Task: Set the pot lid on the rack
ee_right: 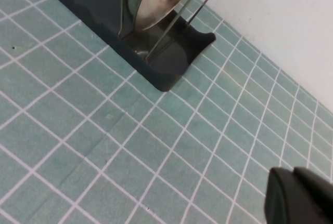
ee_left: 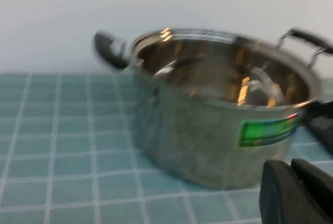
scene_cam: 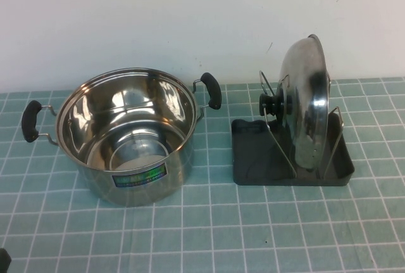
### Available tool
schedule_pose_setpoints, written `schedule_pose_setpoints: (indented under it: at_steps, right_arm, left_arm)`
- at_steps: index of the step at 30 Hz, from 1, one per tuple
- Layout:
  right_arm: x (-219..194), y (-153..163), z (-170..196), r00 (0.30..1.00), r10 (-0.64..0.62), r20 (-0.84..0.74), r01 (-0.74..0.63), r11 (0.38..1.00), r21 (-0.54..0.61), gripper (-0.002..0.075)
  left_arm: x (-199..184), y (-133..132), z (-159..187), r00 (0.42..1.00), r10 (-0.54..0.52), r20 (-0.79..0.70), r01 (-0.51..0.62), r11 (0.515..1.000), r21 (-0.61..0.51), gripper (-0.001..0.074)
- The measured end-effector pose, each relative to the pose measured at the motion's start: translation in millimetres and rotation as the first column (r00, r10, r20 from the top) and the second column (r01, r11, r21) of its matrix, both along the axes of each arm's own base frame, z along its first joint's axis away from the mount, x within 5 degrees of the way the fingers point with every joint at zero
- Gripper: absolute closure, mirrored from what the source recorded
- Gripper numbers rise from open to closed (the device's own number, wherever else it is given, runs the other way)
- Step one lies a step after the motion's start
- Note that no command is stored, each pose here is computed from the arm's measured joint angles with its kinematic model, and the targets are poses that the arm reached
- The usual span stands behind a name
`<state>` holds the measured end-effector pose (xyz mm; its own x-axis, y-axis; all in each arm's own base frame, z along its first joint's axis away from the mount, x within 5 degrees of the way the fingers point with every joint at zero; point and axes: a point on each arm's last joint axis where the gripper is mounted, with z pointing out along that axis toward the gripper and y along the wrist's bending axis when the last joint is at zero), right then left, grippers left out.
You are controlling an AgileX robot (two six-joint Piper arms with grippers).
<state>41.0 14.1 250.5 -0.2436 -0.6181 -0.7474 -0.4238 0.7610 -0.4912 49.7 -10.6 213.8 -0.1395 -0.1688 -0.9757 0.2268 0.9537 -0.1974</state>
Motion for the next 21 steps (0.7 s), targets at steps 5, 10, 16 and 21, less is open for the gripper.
schedule_pose_setpoints:
  at_steps: [5, 10, 16, 21]
  right_arm:
    - [0, 0, 0, 1.0, 0.0, 0.0, 0.0, 1.0, 0.0, 0.0726]
    - [0, 0, 0, 1.0, 0.0, 0.0, 0.0, 1.0, 0.0, 0.0726]
    - [0, 0, 0, 1.0, 0.0, 0.0, 0.0, 1.0, 0.0, 0.0726]
    - [0, 0, 0, 1.0, 0.0, 0.0, 0.0, 1.0, 0.0, 0.0726]
  left_arm:
    - [5, 4, -25, 0.994, 0.108, -0.033, -0.108, 0.994, -0.002, 0.0736]
    - [4, 6, -34, 0.978, 0.159, -0.138, -0.163, 0.986, -0.021, 0.0736]
    - [3, 6, -37, 0.975, 0.154, -0.159, -0.151, 0.988, 0.029, 0.0736]
    - [3, 6, -37, 0.978, 0.149, -0.148, -0.139, 0.987, 0.074, 0.0736]
